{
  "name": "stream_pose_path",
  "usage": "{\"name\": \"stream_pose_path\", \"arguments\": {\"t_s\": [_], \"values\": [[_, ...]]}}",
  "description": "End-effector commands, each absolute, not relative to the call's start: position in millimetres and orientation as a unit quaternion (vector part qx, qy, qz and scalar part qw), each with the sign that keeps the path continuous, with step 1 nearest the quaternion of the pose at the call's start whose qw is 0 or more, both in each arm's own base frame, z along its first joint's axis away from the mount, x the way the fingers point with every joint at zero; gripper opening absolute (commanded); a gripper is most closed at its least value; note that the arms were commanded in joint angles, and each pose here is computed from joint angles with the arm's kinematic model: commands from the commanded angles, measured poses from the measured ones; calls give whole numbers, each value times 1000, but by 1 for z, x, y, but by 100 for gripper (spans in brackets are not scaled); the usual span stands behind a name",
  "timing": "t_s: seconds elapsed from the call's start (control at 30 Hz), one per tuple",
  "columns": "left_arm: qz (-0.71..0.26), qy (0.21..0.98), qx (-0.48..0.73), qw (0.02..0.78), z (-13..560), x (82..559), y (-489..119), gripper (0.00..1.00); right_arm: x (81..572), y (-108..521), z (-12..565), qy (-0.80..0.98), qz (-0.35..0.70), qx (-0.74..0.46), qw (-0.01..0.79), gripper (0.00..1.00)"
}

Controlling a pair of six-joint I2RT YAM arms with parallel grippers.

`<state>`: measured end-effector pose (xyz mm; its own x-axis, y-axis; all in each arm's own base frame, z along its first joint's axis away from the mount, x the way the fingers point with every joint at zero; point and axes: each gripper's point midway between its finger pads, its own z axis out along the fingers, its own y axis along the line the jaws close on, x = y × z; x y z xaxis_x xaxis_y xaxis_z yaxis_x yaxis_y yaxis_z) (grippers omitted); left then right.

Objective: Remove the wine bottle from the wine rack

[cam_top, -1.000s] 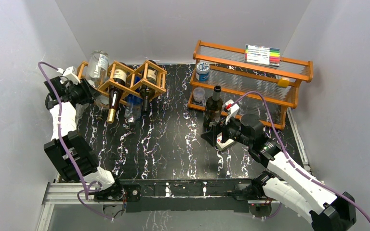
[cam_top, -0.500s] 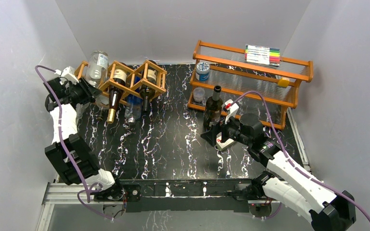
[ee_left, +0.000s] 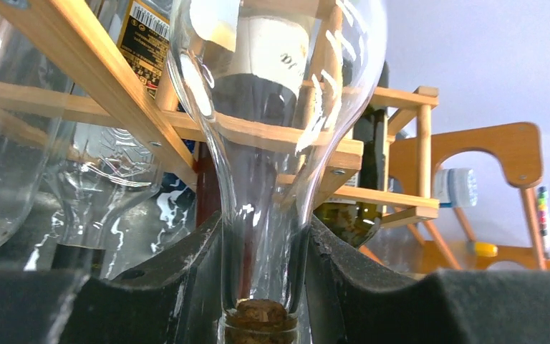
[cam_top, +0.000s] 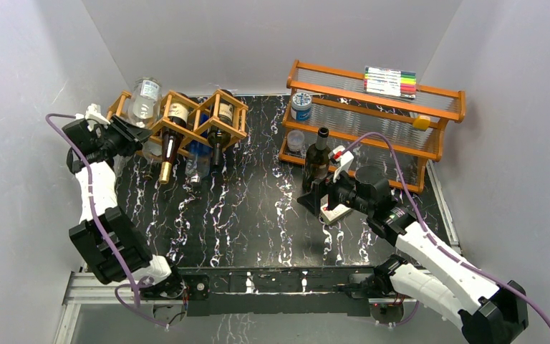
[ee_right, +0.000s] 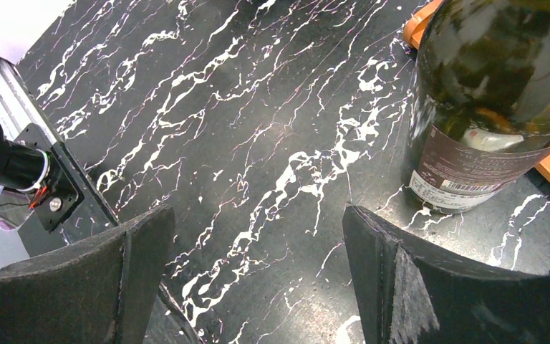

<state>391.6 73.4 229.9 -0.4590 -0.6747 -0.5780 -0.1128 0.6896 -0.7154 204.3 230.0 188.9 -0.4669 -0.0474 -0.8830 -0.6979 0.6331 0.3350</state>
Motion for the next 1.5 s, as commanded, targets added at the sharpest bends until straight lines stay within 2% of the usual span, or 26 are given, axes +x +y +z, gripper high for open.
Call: {"name": "stream_pose_path", "arguments": {"t_s": [0.0, 0.27, 0.4, 0.43, 0.5, 0.53, 0.57, 0.67, 0.77, 0.83, 0.9, 1.03, 1.17, 1.33, 1.47], "values": [[-373, 749, -226, 500, 281, 381, 51, 0, 209, 237, 220, 754, 369, -245, 485, 98], [-413, 708, -224, 527, 300, 375, 42, 0, 210, 238, 221, 755, 369, -245, 483, 98], [-354, 766, -231, 485, 259, 369, 51, 0, 209, 237, 219, 754, 368, -244, 487, 98], [-339, 782, -227, 472, 247, 365, 53, 8, 209, 237, 218, 754, 368, -243, 486, 98], [-316, 812, -208, 444, 218, 357, 54, 37, 209, 238, 218, 754, 370, -244, 484, 98], [-316, 819, -199, 435, 209, 356, 53, 45, 209, 238, 218, 755, 370, -243, 484, 98], [-317, 824, -193, 428, 203, 356, 53, 51, 210, 237, 217, 755, 369, -243, 485, 98], [-338, 834, -180, 398, 190, 363, 53, 57, 211, 236, 217, 755, 366, -242, 488, 98], [-325, 835, -173, 409, 201, 369, 59, 67, 212, 236, 216, 755, 363, -242, 490, 98], [-313, 833, -169, 424, 212, 368, 60, 80, 212, 236, 215, 756, 362, -242, 489, 98], [-287, 835, -174, 435, 220, 362, 64, 97, 212, 236, 215, 755, 362, -242, 490, 98], [-214, 846, -190, 450, 234, 348, 78, 98, 212, 238, 214, 754, 366, -243, 489, 98], [-151, 856, -196, 454, 243, 354, 103, 98, 210, 240, 213, 754, 371, -245, 483, 98], [-162, 871, -172, 431, 233, 373, 112, 94, 211, 239, 214, 753, 369, -246, 486, 98], [-220, 867, -144, 423, 231, 385, 98, 88, 213, 238, 212, 755, 363, -246, 487, 98]]}}
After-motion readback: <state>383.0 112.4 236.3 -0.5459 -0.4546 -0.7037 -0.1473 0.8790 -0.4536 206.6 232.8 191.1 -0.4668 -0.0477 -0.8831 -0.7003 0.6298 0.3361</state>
